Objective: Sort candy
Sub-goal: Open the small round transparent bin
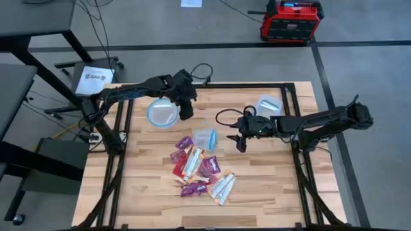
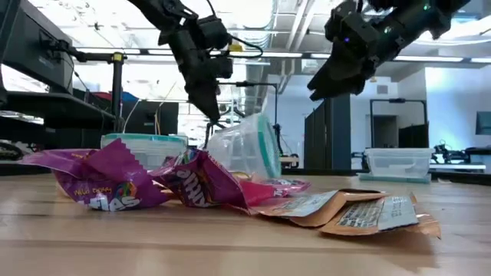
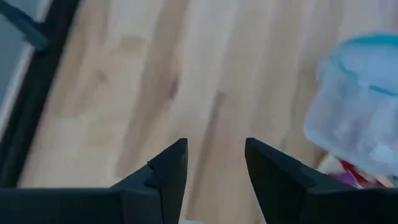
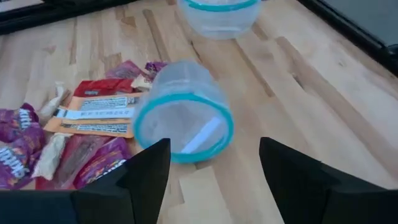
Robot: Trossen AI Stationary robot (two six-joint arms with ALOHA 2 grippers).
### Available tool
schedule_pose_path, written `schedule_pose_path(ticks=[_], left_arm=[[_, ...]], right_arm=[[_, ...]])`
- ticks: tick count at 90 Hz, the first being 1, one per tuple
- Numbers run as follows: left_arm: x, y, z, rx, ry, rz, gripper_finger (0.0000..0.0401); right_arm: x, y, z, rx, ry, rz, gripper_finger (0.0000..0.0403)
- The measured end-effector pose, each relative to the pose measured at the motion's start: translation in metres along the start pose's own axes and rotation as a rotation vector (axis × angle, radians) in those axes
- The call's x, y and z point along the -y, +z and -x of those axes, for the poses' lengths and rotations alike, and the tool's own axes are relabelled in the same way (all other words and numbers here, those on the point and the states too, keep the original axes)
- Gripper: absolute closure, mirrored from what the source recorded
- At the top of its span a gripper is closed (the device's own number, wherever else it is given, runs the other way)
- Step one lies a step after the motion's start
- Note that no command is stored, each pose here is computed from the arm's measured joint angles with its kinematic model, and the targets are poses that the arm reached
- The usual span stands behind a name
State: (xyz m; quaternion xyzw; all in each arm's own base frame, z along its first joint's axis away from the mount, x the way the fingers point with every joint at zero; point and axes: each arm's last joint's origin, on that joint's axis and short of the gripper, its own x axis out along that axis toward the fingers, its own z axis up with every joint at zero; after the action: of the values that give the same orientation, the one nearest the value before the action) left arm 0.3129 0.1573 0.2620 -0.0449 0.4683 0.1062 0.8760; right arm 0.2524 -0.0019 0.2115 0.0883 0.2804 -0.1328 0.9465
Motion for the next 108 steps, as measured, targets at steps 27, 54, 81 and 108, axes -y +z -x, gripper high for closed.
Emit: schedule_pose_path(ticks=[27,54,81,108], left_arm=[[0.040,-0.008,-0.002,-0.150,-0.084,-0.018,0.0254],[0.082,-0.009,-0.002,-0.188,-0.144,-0.075,0.0265],[0.093,-0.021,-0.023,-0.090,-0.146,-0.127,0.0273],[0.100,-0.031,-0.041,0.015,-0.169,-0.159,0.0273]], right_arm=[[-0.008,-0.026,-0.028,-0.056,0.014,-0.038,0.0171],[-0.024,-0.045,-0.045,-0.120,0.044,0.009,0.0171],[-0.027,-0.036,-0.045,-0.029,0.073,-0.014,0.0171],[-0.021,-0.033,-0.047,-0.009,0.035,-0.019,0.0171]])
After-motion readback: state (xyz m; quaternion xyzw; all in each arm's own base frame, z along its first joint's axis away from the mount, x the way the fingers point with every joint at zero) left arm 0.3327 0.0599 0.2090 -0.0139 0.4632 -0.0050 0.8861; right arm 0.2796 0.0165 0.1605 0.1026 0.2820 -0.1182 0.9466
